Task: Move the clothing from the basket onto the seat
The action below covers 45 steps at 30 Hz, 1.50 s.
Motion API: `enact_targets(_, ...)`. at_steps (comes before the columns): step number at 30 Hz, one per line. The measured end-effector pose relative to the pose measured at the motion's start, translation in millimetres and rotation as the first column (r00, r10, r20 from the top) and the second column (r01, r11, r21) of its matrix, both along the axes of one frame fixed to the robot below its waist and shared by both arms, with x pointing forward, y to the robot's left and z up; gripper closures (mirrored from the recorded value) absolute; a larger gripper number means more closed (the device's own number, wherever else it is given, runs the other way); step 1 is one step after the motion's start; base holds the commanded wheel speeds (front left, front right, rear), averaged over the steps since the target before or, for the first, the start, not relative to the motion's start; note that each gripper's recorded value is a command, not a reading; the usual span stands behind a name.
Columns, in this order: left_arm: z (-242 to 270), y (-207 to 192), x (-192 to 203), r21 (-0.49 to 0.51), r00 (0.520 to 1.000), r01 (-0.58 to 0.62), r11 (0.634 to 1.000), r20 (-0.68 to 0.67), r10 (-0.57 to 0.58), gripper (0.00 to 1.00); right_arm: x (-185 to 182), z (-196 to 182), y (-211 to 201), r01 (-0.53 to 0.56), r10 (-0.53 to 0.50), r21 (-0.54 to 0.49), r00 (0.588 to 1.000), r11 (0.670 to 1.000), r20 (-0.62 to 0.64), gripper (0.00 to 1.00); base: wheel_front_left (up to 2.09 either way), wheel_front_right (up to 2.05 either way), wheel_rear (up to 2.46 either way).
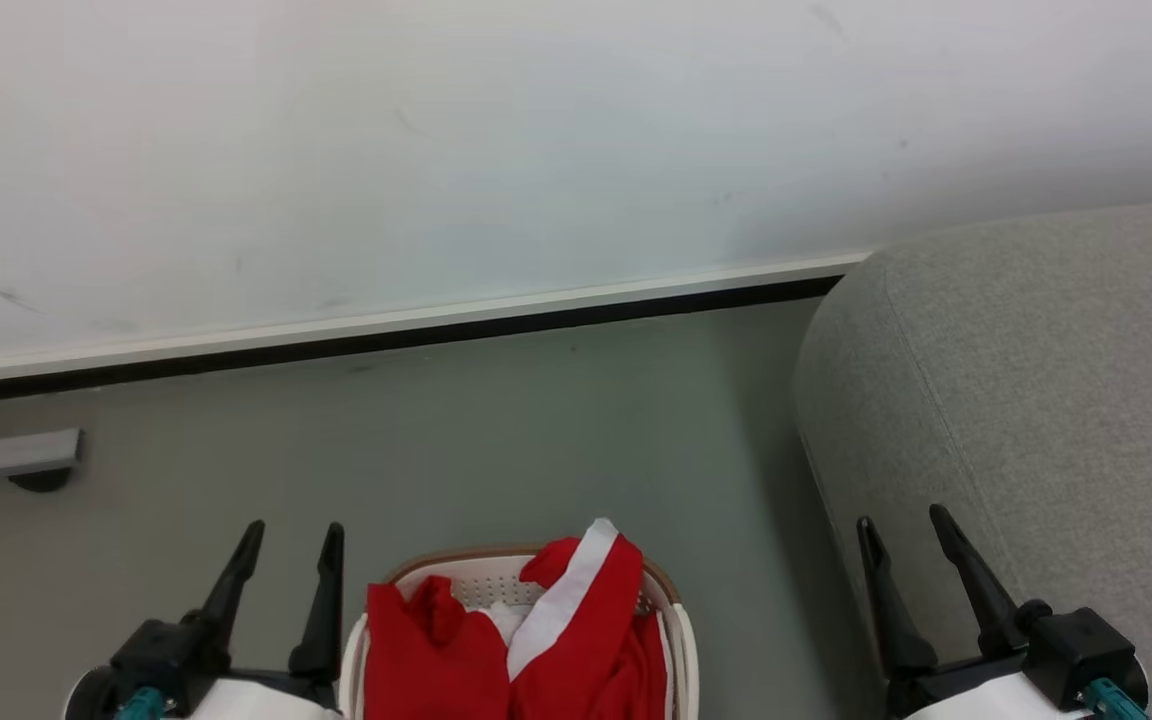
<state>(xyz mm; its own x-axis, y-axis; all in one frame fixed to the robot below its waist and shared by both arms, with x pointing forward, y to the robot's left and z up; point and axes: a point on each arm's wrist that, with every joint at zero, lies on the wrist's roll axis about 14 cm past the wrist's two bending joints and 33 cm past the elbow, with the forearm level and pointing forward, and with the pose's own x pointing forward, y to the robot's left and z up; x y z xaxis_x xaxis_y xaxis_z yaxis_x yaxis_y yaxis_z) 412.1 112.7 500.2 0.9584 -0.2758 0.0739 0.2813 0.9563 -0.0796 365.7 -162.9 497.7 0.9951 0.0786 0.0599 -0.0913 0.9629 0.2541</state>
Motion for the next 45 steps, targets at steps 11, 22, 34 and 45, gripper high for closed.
enact_targets(11,-55.4,-41.2,20.6,0.091,0.973,0.196,0.976,-0.139,-0.182,0.00,4.1,1.7,-29.0,0.083,-0.083,-0.031,0.997,0.996,0.003,0.00,0.00,0.00,0.00)
enact_targets(22,-152.2,-68.6,20.0,0.220,0.840,0.476,0.852,-0.402,-0.365,0.00,4.1,-4.8,-52.0,0.155,-0.156,-0.038,0.988,0.987,-0.023,0.00,0.00,0.00,0.00)
enact_targets(34,-242.8,-84.1,4.5,0.267,0.591,0.753,0.601,-0.675,-0.441,0.00,10.1,-23.0,-68.7,0.210,-0.211,-0.029,0.974,0.977,-0.082,0.00,0.00,0.00,0.00)
enact_targets(45,-312.1,-76.4,5.4,0.291,0.421,0.889,0.353,-0.823,-0.382,0.00,11.2,-43.9,-78.8,0.253,-0.253,-0.019,0.955,0.967,-0.152,0.00,0.00,0.00,0.00)
